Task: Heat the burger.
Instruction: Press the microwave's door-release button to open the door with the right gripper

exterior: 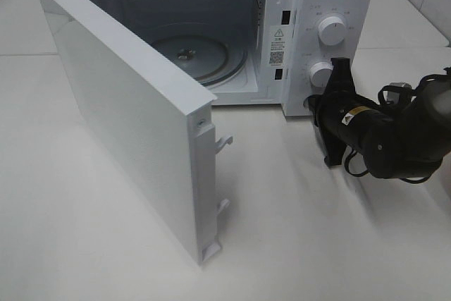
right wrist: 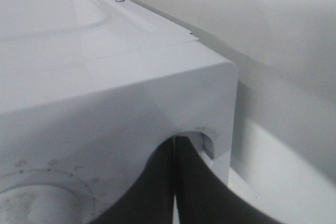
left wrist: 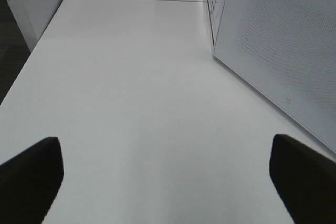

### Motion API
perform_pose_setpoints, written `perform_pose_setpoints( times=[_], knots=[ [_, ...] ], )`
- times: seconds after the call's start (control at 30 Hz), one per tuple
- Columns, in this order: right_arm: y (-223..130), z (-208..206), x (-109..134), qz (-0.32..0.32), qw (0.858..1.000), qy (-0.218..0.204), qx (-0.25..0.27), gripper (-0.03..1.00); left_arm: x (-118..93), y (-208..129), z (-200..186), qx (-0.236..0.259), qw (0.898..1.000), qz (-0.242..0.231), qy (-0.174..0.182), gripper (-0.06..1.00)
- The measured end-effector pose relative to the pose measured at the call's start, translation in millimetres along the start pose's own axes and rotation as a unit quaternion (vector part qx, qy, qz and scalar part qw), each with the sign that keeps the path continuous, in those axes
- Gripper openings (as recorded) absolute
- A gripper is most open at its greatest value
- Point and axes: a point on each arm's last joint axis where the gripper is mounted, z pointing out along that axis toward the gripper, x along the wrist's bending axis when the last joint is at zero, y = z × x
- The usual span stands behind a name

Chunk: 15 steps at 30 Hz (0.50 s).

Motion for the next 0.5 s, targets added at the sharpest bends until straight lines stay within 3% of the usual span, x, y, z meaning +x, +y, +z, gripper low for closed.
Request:
perform_pose_setpoints(
  times=[0.5],
  knots=[
    [-0.8, -5.4, -3.0, 0.010, 1.000, -0.010, 0.010, 0.02, 0.0, 0.0, 0.0, 0.000, 1.000, 0.000, 0.000, 0.99]
  ],
)
